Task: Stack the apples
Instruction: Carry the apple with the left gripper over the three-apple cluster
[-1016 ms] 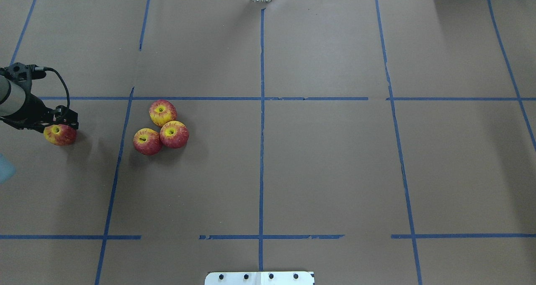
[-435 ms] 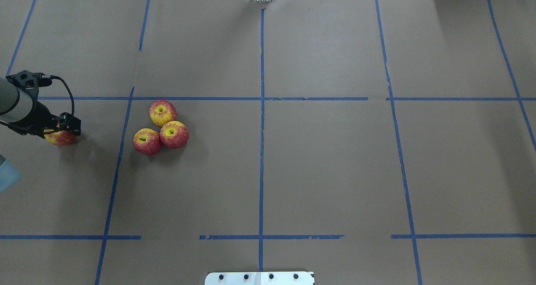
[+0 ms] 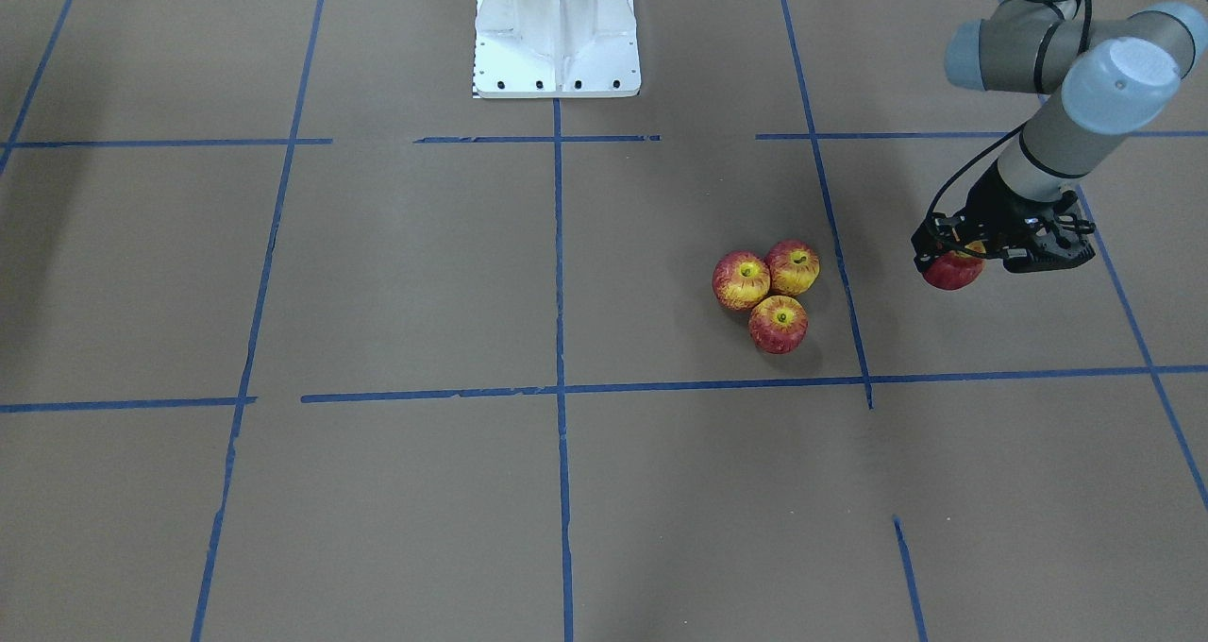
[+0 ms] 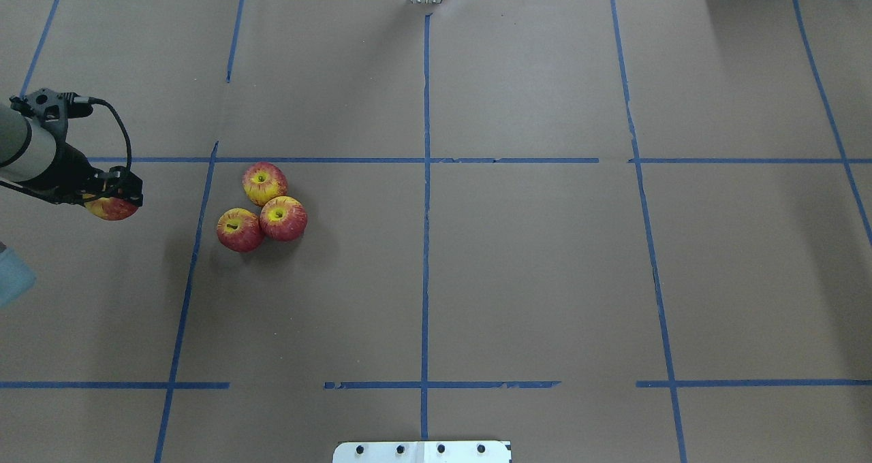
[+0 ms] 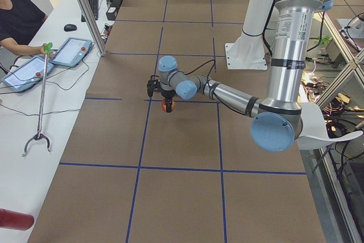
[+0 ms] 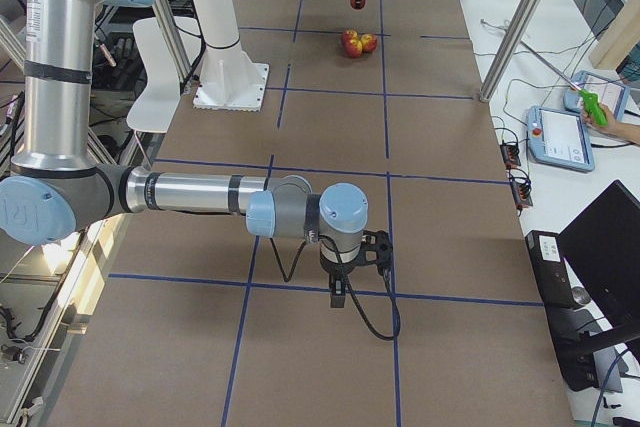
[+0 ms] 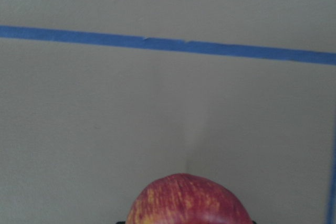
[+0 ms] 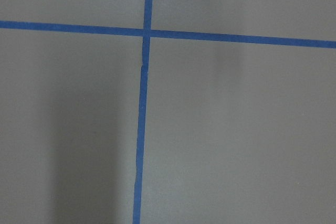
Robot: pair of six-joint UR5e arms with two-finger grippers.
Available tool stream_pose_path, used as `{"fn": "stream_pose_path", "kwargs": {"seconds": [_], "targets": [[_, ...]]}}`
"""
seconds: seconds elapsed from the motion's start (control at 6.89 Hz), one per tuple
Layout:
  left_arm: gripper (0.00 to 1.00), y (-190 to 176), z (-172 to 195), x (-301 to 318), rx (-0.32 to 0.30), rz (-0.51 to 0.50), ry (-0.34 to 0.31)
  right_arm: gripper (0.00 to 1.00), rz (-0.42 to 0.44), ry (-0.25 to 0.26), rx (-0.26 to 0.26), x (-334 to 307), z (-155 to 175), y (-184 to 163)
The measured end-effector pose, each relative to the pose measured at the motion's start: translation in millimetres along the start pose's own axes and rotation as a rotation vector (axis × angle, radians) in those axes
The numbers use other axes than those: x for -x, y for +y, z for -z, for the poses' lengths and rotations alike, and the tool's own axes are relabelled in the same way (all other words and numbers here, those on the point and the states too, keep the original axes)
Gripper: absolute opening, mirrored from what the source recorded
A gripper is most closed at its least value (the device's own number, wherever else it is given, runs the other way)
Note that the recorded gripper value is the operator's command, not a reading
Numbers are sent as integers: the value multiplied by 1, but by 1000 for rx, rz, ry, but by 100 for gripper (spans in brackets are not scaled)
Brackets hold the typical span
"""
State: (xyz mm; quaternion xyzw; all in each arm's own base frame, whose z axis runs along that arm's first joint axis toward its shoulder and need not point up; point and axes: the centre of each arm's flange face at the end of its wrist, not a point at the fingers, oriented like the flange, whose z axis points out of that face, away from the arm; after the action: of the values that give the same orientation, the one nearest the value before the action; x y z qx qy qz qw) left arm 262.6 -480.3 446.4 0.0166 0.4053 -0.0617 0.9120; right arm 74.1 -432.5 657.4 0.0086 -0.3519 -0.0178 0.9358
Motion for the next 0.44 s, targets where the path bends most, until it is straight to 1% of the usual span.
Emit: {"fn": "stream_pose_path", "kwargs": {"seconds": [0.15,0.29,0.44], "targets": [[0,-6,21,-35,-20,45,37,100,0,0,0,0,0,0],[0,-11,35,-75,-33,80,81,100,0,0,0,0,0,0],[0,-6,31,-110,-17,97,107,100,0,0,0,0,0,0]]}}
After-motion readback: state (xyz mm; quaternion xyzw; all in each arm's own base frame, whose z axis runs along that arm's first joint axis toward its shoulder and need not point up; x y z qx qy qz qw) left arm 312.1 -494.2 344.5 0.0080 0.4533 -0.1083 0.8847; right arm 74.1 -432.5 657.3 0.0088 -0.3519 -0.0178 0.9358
